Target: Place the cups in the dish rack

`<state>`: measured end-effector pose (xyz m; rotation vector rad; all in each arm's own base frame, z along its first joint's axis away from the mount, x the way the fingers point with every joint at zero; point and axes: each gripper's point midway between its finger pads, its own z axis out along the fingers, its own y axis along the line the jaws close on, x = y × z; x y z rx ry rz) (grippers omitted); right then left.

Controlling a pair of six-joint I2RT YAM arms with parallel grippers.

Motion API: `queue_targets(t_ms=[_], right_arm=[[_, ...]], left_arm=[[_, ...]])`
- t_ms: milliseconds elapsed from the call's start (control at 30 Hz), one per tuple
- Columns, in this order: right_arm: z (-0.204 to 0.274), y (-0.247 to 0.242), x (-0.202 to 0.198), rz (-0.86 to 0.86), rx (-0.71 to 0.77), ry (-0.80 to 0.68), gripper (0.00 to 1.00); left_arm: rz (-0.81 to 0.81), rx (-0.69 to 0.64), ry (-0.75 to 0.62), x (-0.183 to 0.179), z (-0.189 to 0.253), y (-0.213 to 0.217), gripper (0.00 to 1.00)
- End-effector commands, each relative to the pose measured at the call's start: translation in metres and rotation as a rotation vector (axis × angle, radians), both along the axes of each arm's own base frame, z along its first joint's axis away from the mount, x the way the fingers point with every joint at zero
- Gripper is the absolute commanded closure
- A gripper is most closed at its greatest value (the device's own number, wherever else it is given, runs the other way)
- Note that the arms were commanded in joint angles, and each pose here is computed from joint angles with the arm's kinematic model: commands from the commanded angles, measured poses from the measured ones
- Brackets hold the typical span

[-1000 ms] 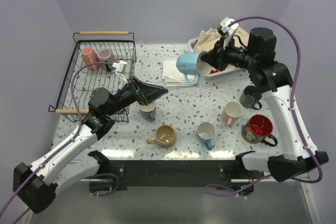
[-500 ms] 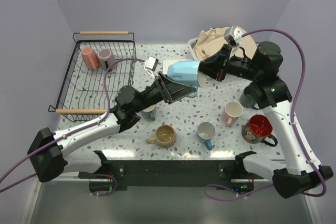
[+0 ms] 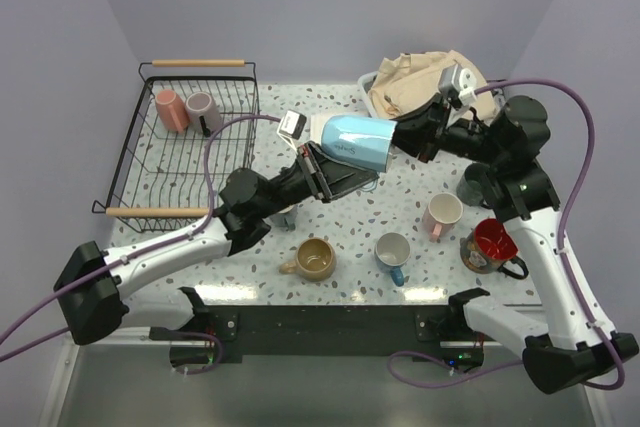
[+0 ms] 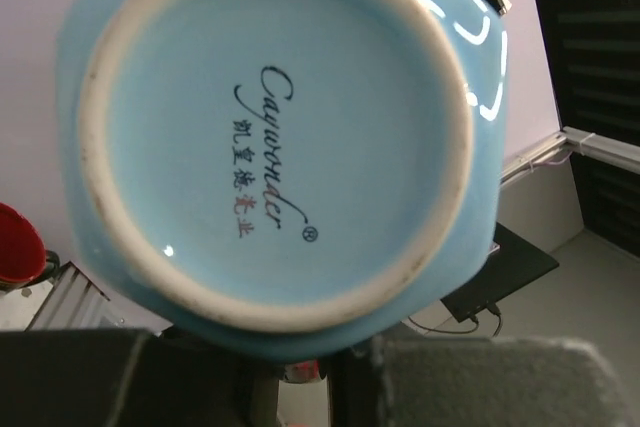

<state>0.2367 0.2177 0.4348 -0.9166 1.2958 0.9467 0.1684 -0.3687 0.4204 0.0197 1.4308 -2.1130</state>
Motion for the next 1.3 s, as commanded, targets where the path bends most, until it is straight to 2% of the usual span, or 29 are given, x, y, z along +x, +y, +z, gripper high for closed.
queue_targets(t_ms=[0,67,100,167,200,233,333,400,467,500,567,633,733,967,1100,1167,1233,1267], right_arm=[[-0.034,0.006,-0.024,0.121,-0.073,0.012,0.94],[-0.037,0.004,-0.026,0.117,-0.082,0.005,0.85],[-0.039,0.003,-0.025,0.108,-0.087,0.007,0.68],[-0.042,-0.001,-0.025,0.087,-0.097,0.007,0.47],[-0.042,-0.004,-0.023,0.067,-0.099,0.006,0.28],[-0.044,-0.005,-0.022,0.055,-0.104,0.014,0.22],[-0.049,-0.014,-0.018,0.007,-0.115,0.021,0.14],[-0.055,-0.019,-0.012,-0.035,-0.123,0.034,0.11],[-0.063,-0.024,-0.007,-0.072,-0.134,0.049,0.06],[-0.075,-0.03,0.001,-0.119,-0.146,0.075,0.04],[-0.09,-0.034,0.007,-0.155,-0.159,0.1,0.01],[-0.115,-0.038,0.015,-0.188,-0.182,0.142,0.01],[-0.145,-0.046,0.026,-0.243,-0.201,0.195,0.01],[-0.179,-0.066,0.041,-0.314,-0.233,0.235,0.01],[-0.188,-0.072,0.043,-0.345,-0.263,0.24,0.01],[-0.19,-0.075,0.045,-0.358,-0.277,0.237,0.01],[-0.191,-0.078,0.045,-0.363,-0.306,0.212,0.01],[-0.193,-0.08,0.045,-0.369,-0.318,0.207,0.01]], left_arm=[[0.112,-0.186,-0.18,-0.011,0.072,0.041,1.0],[0.153,-0.158,-0.207,-0.012,0.07,0.047,1.0],[0.172,-0.144,-0.209,-0.01,0.067,0.049,1.0],[0.223,-0.098,-0.207,-0.005,0.055,0.059,1.0],[0.239,-0.057,-0.187,0.0,0.04,0.06,1.0],[0.266,-0.056,-0.196,0.0,0.04,0.07,1.0],[0.338,0.024,-0.182,0.013,0.016,0.09,1.0],[0.404,0.126,-0.148,0.03,-0.008,0.103,1.0],[0.51,0.217,-0.185,0.041,-0.016,0.121,1.0],[0.54,0.306,-0.168,0.046,-0.025,0.126,1.0],[0.677,0.487,-0.218,0.065,-0.035,0.143,1.0],[0.794,0.733,-0.221,0.083,-0.052,0.166,1.0],[0.917,0.896,-0.24,0.097,-0.055,0.193,1.0],[1.113,1.116,-0.263,0.131,-0.051,0.239,1.0],[1.125,1.153,-0.275,0.158,-0.05,0.255,1.0],[1.144,1.173,-0.246,0.179,-0.056,0.272,1.0],[1.097,1.181,-0.234,0.197,-0.068,0.274,1.0],[1.127,1.178,-0.214,0.207,-0.065,0.289,1.0]])
